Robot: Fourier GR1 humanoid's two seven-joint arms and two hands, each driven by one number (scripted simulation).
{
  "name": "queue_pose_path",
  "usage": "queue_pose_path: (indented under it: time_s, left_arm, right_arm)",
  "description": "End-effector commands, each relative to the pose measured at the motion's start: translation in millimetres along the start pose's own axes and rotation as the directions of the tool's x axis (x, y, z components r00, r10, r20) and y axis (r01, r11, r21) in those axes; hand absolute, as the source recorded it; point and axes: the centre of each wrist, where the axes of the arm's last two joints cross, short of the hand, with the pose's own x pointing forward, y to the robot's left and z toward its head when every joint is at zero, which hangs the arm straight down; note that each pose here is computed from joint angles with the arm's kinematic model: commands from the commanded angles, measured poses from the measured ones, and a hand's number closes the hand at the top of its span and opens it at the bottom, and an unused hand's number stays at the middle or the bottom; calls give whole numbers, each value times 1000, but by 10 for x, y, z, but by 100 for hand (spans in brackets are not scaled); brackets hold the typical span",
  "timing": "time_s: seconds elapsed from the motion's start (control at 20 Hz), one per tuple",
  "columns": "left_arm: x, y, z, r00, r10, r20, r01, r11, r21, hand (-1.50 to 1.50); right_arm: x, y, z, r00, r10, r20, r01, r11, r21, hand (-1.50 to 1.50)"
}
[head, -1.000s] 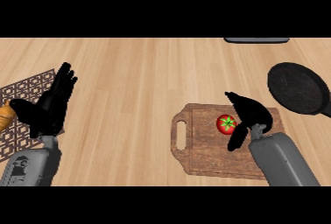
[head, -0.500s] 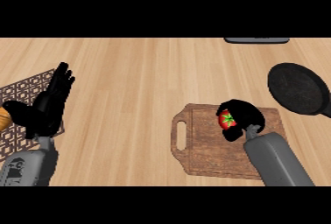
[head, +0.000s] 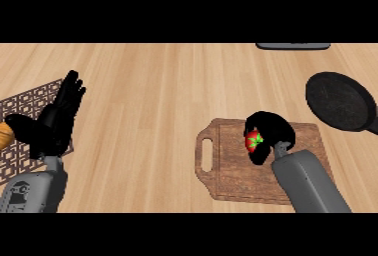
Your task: Pick the tomato from the cutting board and place it in the pan
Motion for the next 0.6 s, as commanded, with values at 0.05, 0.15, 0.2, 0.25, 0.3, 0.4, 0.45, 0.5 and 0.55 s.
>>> queue_pose_path:
  time_s: [0.05, 0.15, 0.2, 0.25, 0.3, 0.4, 0.45, 0.5, 0.55]
  left_arm:
    - [-101, -58, -44, 1000, 20, 0, -20, 999, -28, 0]
    - [-1, -109, -71, 1000, 9, 7, -9, 999, -44, 0]
    - [-97, -118, 27, 1000, 2, 0, -2, 999, -36, 0]
    - [-52, -172, -32, 1000, 8, 14, -8, 999, -42, 0]
    - [8, -16, -47, 1000, -1, 1, 1, 1000, -25, 0]
    - [-26, -49, -59, 1000, 9, 10, -9, 1000, -10, 0]
    - [-108, 78, 22, 1000, -4, 5, 4, 1000, -4, 0]
    - [38, -139, -59, 1000, 16, 9, -16, 1000, -17, 0]
    - [56, 140, -22, 1000, 4, 1, -4, 1000, -6, 0]
  right_arm:
    - [665, 13, -142, 987, -78, -138, 69, 995, -67, 150]
    - [767, 9, -244, 964, -135, -227, 112, 987, -114, 150]
    - [899, -116, -211, 956, -164, -243, 124, 977, -173, 150]
    - [937, -155, -259, 959, -170, -228, 114, 964, -241, 150]
    - [1011, -216, -213, 961, -159, -225, 80, 943, -322, 150]
    - [1064, -354, -162, 966, -164, -202, 49, 878, -475, 150]
    - [1124, -277, -80, 970, -149, -191, 27, 851, -524, 150]
    - [1163, -370, -59, 972, -150, -178, 23, 823, -567, 150]
    - [1172, -383, -55, 974, -159, -161, 29, 794, -607, 150]
